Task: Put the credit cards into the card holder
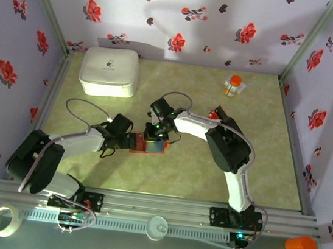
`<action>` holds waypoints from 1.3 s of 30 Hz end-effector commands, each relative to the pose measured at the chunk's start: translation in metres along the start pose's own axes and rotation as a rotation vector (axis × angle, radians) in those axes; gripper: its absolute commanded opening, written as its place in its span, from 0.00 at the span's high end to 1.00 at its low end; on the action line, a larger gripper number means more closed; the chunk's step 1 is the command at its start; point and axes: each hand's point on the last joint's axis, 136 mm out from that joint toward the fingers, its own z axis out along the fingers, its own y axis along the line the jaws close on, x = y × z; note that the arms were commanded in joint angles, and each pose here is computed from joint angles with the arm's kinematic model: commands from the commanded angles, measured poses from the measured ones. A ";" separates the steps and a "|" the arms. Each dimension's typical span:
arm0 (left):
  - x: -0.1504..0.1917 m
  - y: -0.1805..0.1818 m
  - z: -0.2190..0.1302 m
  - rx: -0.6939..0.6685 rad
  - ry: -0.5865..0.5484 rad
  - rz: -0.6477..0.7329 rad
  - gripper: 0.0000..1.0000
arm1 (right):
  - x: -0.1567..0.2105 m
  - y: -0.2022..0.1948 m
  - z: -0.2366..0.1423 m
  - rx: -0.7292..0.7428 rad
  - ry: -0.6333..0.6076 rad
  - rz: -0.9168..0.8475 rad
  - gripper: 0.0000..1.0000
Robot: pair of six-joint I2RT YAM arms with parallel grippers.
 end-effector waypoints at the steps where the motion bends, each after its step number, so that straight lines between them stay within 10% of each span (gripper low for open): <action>1: 0.012 0.004 0.012 -0.003 0.036 -0.014 0.00 | 0.008 -0.006 0.015 0.026 0.031 0.021 1.00; 39: 0.014 0.015 0.004 -0.021 0.042 -0.046 0.00 | 0.022 0.004 -0.015 0.140 -0.035 -0.060 0.98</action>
